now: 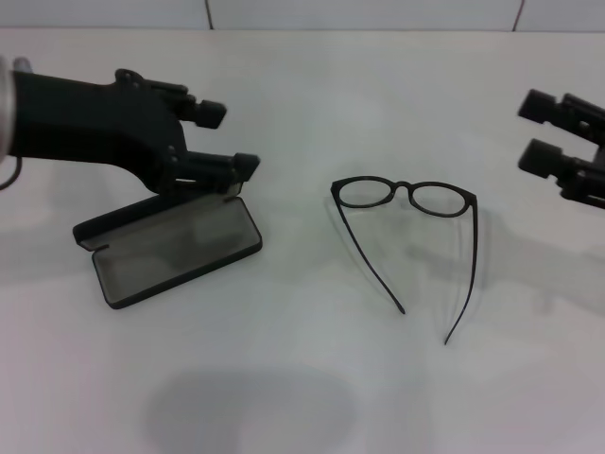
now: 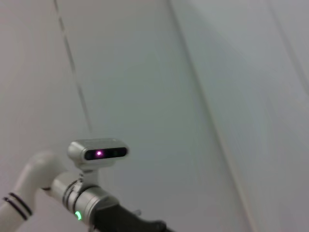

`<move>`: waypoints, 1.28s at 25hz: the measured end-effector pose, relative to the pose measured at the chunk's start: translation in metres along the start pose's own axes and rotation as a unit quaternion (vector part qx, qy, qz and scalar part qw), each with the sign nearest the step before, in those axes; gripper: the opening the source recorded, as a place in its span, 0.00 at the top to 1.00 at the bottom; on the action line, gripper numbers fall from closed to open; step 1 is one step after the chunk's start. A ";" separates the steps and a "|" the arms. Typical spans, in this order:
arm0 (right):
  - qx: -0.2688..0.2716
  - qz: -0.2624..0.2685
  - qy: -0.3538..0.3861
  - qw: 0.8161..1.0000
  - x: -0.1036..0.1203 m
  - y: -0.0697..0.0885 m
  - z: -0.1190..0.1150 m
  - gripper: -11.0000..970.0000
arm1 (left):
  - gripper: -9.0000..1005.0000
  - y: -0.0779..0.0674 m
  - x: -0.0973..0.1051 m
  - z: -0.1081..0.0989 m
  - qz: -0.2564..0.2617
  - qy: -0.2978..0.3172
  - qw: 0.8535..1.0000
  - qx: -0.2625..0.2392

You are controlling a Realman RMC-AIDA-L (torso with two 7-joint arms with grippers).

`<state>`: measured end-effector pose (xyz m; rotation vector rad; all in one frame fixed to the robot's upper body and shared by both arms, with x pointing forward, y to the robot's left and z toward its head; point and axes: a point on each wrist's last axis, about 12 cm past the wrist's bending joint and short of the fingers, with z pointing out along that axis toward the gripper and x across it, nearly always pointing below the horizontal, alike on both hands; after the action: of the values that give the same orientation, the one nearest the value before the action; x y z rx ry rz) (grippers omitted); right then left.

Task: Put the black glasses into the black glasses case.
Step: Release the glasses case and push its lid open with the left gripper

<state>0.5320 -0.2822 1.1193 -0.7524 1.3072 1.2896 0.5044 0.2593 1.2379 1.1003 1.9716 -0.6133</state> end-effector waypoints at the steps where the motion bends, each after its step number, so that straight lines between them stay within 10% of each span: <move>1: 0.007 0.000 -0.005 1.000 0.002 0.002 -0.003 0.18 | 0.31 -0.001 -0.005 0.005 0.009 0.026 1.000 -0.012; 11: 0.010 0.000 -0.015 1.000 0.003 0.004 -0.005 0.18 | 0.31 0.012 0.002 0.067 0.057 0.274 0.951 -0.133; 32: -0.003 -0.001 -0.020 1.000 0.003 0.006 0.000 0.18 | 0.39 0.028 0.015 0.100 0.022 0.341 0.932 -0.119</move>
<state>0.5256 -0.2806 1.1179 -0.7281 1.2711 1.3001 0.5632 0.2098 1.1666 1.3073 2.5074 0.0669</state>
